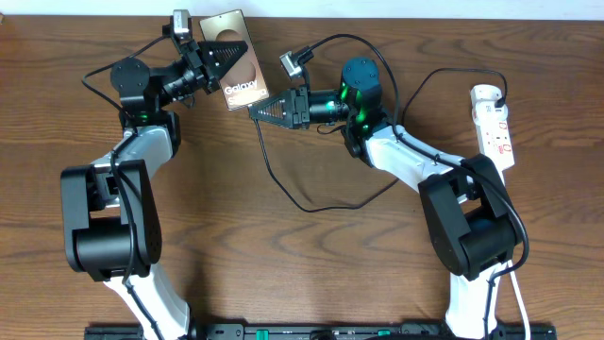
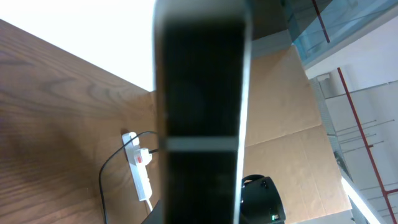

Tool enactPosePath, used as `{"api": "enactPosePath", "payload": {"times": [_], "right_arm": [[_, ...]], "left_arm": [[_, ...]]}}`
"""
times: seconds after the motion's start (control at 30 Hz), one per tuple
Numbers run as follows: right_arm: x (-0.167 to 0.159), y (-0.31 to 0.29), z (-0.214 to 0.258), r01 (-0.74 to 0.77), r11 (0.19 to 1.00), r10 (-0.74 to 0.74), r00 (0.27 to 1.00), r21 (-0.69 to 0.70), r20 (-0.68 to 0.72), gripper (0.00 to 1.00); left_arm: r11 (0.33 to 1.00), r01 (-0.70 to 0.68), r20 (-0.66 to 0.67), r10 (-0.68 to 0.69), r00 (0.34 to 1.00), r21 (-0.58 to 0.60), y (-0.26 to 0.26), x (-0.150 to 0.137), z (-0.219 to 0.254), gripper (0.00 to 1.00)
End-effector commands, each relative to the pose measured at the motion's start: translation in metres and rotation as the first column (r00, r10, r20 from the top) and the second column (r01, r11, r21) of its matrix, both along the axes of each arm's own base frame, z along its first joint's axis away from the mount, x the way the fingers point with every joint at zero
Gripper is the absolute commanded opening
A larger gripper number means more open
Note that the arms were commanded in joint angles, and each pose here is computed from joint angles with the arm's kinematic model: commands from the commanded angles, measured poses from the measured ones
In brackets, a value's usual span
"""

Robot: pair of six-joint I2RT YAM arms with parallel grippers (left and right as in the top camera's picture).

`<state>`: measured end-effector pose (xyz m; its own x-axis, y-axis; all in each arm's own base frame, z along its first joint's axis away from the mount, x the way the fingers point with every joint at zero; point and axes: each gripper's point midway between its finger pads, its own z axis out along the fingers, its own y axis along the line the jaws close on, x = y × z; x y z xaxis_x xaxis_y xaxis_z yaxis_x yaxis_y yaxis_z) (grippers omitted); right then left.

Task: Plug charger to phone and switch on socket

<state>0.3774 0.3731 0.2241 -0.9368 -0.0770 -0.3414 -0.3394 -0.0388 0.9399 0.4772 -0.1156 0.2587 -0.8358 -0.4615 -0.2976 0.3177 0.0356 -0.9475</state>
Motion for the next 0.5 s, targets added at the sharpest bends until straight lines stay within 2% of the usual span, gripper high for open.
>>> {"api": "enactPosePath", "payload": {"times": [0.0, 0.33, 0.47], "right_arm": [[0.052, -0.019, 0.004, 0.235, 0.972, -0.236, 0.971, 0.017, 0.040, 0.01], [0.050, -0.020, 0.004, 0.223, 0.975, -0.224, 0.974, 0.017, 0.042, 0.02], [0.047, -0.019, 0.000, 0.207, 0.978, -0.207, 0.978, 0.001, 0.023, 0.18]], "left_arm": [[0.978, 0.198, 0.016, -0.199, 0.980, 0.068, -0.019, -0.033, -0.006, 0.07], [0.986, 0.152, 0.042, -0.155, 0.987, 0.065, -0.016, -0.026, -0.003, 0.07], [0.993, 0.104, 0.022, -0.105, 0.994, 0.053, -0.010, -0.017, -0.006, 0.07]]}}
